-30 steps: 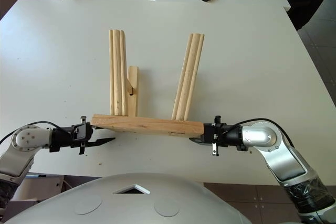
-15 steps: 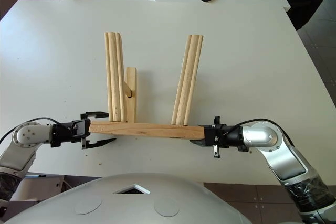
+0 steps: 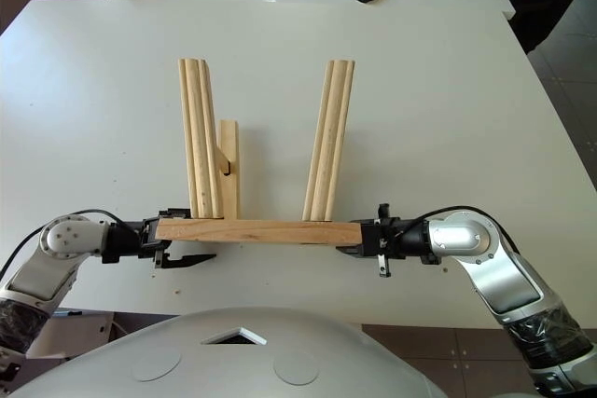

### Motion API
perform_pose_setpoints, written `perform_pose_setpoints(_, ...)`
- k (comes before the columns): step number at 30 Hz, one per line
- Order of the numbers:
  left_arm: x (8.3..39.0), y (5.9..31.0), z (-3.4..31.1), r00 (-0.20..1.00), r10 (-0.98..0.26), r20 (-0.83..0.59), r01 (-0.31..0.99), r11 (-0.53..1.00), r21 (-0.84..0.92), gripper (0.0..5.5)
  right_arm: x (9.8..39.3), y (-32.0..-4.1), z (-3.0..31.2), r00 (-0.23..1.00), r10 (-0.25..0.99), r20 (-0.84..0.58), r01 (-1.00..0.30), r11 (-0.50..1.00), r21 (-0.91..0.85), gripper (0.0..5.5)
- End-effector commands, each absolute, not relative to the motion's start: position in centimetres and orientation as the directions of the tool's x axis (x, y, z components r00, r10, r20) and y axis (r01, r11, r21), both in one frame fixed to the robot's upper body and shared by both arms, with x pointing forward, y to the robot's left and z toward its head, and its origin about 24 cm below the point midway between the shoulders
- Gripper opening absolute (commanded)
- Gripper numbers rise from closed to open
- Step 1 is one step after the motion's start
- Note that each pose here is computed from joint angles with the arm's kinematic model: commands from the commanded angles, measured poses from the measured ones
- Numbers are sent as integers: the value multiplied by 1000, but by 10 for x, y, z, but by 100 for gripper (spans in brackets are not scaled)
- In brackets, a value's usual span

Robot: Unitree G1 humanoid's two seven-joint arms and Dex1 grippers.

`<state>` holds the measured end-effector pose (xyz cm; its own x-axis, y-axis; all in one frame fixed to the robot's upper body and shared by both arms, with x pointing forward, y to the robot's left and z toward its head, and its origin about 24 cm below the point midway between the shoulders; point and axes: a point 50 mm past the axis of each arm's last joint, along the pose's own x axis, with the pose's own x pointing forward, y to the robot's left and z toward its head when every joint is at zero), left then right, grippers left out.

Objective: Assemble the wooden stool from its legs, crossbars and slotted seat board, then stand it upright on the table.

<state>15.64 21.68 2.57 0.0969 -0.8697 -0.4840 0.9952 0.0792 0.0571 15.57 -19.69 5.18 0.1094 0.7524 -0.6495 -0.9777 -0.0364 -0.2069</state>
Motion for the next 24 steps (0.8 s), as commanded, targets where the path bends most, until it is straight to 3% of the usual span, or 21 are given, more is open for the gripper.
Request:
perform_pose_setpoints(1, 147, 230, 16, 31, -820, -571, 998, 60, -32, 288, 159, -195, 57, 132, 758, -638, -965, -47, -257, 135)
perform_pose_setpoints(11, 151, 226, 17, 25, -832, -554, 999, 44, -22, 138, 157, -192, 56, 138, 764, -631, -964, -43, -263, 135)
perform_pose_setpoints(17, 151, 223, 22, 51, -846, -532, 999, 47, 22, 138, 156, -195, 56, 135, 755, -641, -976, -8, -216, 135)
perform_pose_setpoints(24, 154, 209, 60, 165, -896, -412, 985, 173, 18, 138, 162, -201, 86, 144, 763, -630, -989, 135, -62, 135)
